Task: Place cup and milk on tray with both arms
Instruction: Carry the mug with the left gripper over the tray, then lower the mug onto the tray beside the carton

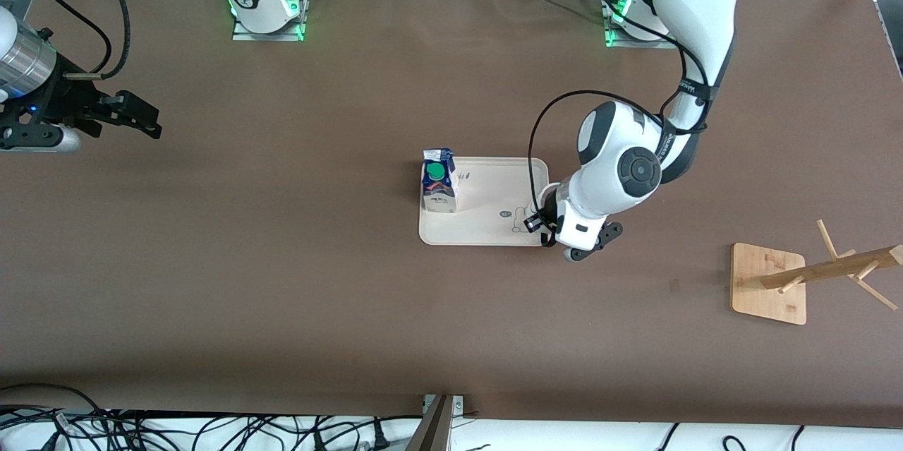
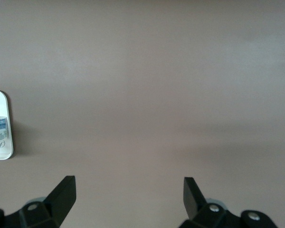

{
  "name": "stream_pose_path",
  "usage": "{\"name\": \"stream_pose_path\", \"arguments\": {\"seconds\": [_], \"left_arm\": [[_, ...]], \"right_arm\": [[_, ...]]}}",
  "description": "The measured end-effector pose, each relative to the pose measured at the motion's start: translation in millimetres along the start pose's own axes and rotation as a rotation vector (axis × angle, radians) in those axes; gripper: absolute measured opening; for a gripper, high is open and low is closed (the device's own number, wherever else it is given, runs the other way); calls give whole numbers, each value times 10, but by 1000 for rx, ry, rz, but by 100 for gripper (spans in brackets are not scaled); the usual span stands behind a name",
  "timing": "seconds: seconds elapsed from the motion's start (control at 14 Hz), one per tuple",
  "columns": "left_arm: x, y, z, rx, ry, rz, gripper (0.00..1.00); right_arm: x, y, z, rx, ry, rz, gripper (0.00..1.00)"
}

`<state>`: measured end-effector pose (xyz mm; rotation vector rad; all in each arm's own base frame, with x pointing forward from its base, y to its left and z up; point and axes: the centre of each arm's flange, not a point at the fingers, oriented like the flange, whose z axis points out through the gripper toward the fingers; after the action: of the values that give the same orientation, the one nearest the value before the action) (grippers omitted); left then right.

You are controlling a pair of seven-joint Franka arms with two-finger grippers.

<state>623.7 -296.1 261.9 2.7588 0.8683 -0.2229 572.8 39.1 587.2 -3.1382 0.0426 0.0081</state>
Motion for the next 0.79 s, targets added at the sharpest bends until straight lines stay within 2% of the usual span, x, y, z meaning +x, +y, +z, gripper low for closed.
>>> {"name": "stream_pose_path", "arguments": {"seconds": [0.29, 0.57, 0.79], "left_arm": [[-299, 151, 179, 17, -20, -40, 5], [-664, 328, 290, 29, -29, -1, 5], [-702, 320, 405, 45, -37, 3, 5]], "right_arm": [[12, 18, 24, -1, -4, 3, 100], [32, 25, 66, -2, -11, 5, 100], [32, 27, 65, -2, -11, 5, 100]]}}
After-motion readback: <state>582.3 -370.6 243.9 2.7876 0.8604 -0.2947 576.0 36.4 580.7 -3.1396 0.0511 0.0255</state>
